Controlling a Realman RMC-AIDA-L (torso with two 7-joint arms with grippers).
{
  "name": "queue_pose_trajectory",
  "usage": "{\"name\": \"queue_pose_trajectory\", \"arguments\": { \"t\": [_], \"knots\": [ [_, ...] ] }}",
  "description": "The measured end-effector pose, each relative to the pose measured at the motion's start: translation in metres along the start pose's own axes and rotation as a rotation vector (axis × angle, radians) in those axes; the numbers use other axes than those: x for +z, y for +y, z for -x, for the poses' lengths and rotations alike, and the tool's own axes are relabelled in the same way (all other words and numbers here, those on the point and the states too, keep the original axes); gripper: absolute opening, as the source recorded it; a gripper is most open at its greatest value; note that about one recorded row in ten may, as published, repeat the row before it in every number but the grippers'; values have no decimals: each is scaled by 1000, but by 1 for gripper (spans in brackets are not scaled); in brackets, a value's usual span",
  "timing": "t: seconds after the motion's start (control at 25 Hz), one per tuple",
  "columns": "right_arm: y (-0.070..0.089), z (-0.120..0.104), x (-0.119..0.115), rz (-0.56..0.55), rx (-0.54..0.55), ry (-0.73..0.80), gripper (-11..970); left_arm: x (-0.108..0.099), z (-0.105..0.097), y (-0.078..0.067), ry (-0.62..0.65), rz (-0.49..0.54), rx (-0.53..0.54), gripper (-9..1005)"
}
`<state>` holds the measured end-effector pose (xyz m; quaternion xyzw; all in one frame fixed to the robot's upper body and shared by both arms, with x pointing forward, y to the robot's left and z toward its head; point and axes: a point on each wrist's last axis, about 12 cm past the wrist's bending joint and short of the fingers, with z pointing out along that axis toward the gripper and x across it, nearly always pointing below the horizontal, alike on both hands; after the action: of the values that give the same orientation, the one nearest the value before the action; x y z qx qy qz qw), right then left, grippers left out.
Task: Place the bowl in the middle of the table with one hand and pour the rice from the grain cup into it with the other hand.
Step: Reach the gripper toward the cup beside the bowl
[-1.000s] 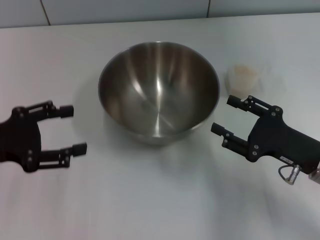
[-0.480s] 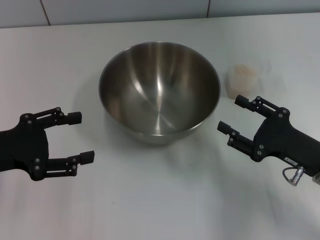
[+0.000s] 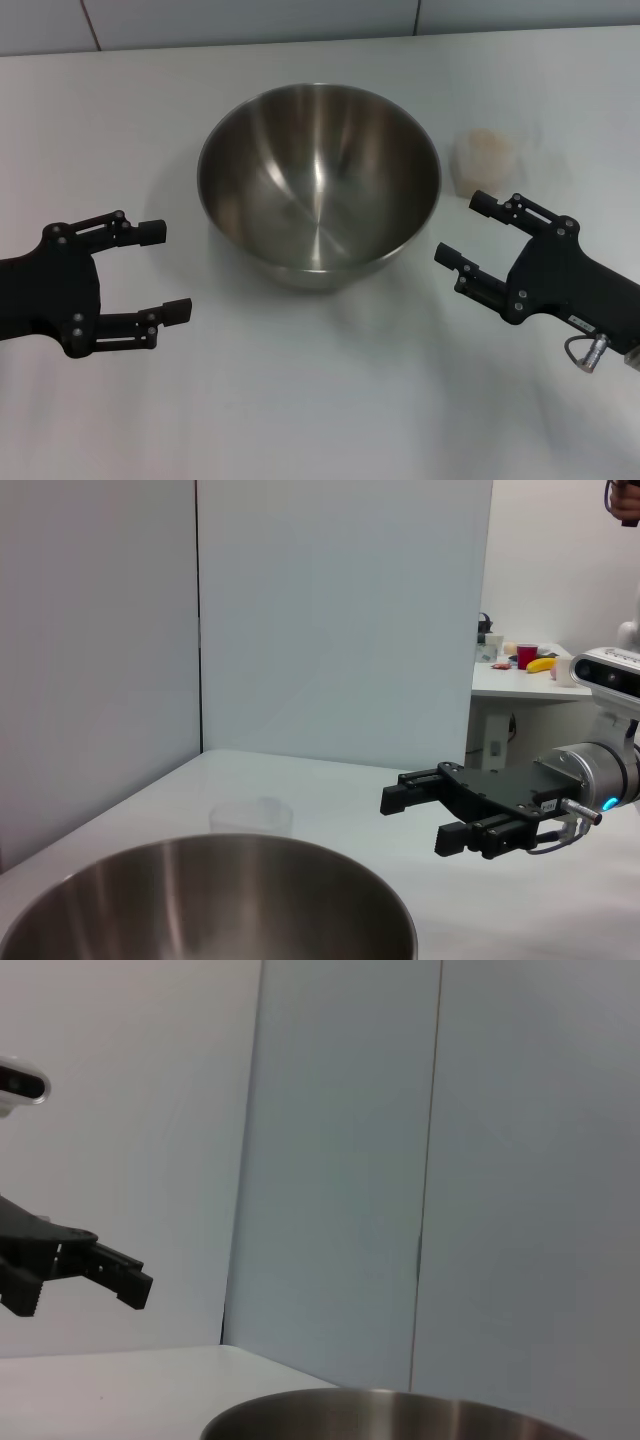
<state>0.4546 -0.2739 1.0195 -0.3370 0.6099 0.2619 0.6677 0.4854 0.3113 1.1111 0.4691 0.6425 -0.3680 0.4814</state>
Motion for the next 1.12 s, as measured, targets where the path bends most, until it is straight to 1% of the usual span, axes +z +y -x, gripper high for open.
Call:
{"name": "queue_pose_trajectory", "arguments": {
  "t": [0.16, 0.52, 0.64, 0.68, 0.72, 0.8, 0.88, 0.92, 1.12],
  "knots": [
    [-2, 1, 0, -16, -1, -6, 668, 1, 1, 1, 0, 0, 3, 859],
    [-2, -2, -7, -99, 19, -10, 668, 1, 2, 3, 0, 7, 8, 859],
    [-5, -5, -9, -179, 43, -7, 668, -1, 2, 4, -4, 20, 9, 859],
    [-8, -7, -10, -242, 61, -3, 668, -1, 3, 5, -6, 24, 10, 859],
    [-8, -7, -10, -242, 61, -3, 668, -1, 3, 5, -6, 24, 10, 859],
    [-11, -11, -10, -315, 88, 13, 669, -2, 3, 5, -8, 29, 11, 859],
    [-14, -13, -10, -357, 103, 21, 669, -2, 3, 6, -9, 30, 11, 859],
    [-14, -13, -10, -357, 103, 21, 669, -2, 3, 6, -9, 30, 11, 859],
    [-22, -20, -12, -472, 141, 58, 669, -2, 4, 6, -11, 30, 10, 859]
  ]
}}
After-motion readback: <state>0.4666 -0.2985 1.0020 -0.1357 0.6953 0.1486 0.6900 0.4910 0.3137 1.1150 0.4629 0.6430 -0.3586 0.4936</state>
